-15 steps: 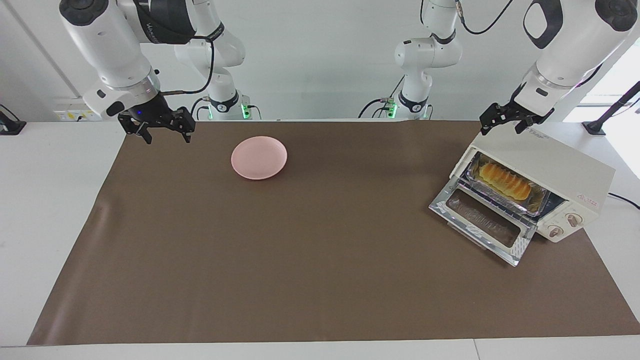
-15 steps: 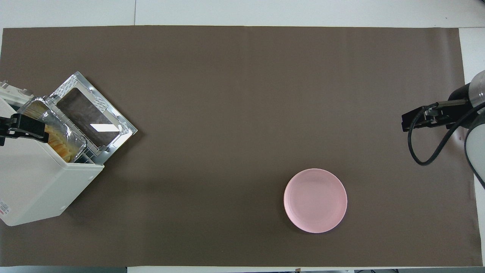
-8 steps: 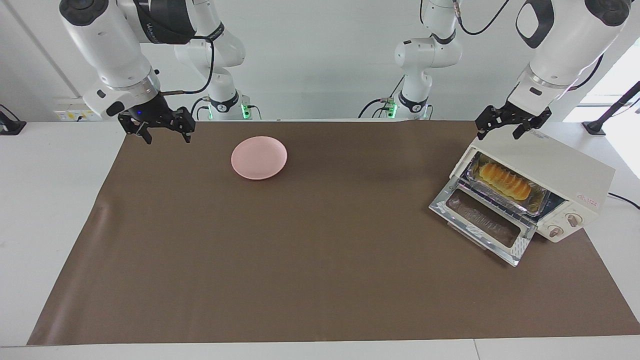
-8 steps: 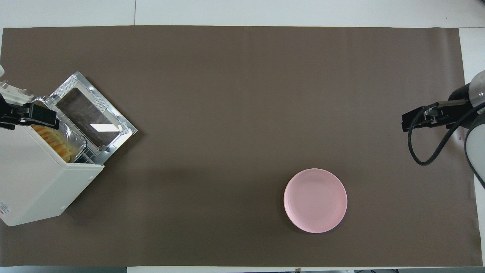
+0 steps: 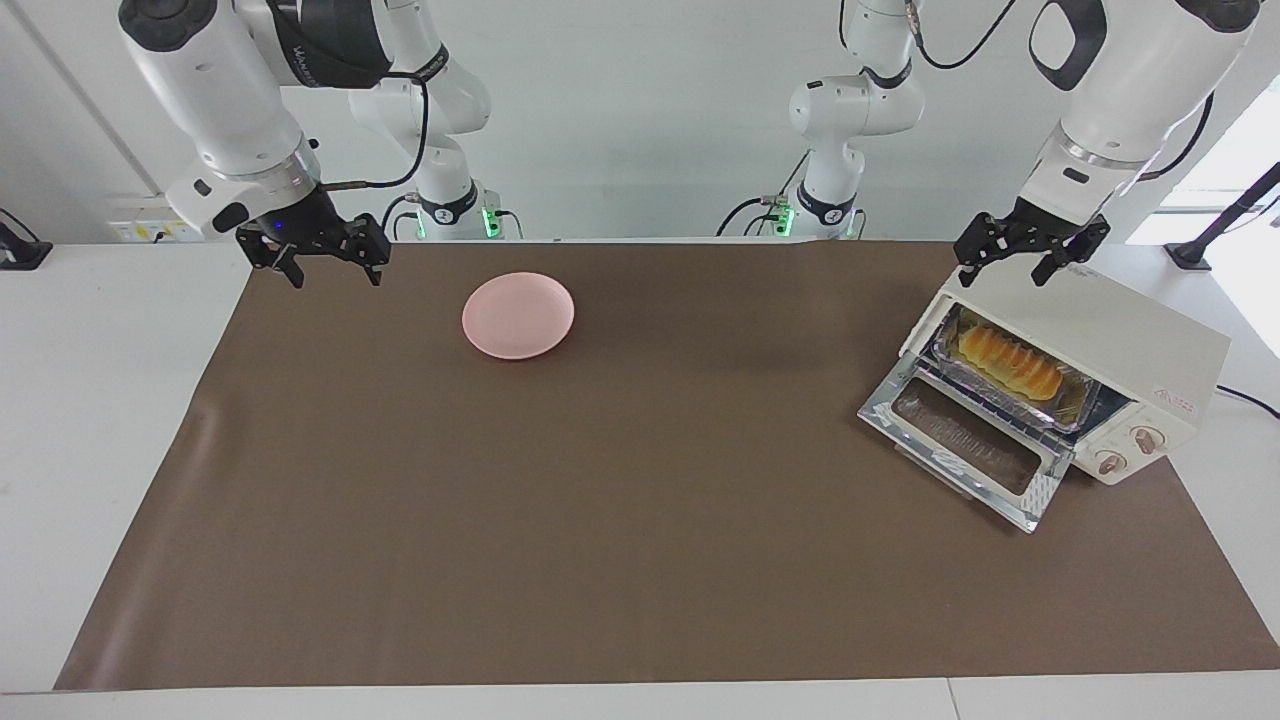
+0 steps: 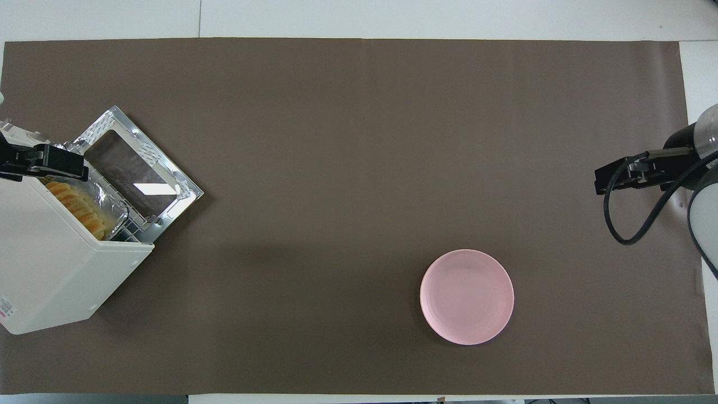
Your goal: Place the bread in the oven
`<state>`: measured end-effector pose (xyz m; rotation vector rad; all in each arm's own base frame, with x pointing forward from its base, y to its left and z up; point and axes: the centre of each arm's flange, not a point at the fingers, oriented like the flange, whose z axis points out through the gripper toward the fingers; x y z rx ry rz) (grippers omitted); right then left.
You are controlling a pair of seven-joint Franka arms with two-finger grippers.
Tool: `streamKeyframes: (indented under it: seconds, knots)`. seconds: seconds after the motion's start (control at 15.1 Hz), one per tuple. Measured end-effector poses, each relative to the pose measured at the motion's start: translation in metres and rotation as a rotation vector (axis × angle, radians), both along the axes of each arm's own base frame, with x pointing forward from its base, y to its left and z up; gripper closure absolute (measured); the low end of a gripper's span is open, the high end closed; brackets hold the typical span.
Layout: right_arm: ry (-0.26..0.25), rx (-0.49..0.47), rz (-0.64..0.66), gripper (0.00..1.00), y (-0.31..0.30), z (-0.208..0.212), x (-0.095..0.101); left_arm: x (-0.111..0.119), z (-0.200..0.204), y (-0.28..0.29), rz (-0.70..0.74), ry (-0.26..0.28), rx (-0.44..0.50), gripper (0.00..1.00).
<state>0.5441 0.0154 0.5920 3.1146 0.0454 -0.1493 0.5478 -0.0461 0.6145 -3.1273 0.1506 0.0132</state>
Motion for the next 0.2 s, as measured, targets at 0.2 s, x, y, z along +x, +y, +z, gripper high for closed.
streamKeyframes:
  seconds: [0.2]
  knots:
    - [0.000,0.000,0.000,0.00,0.0000,0.0000,0.0000,-0.0003,0.0001,-0.0036,-0.002,0.000,0.000,0.00]
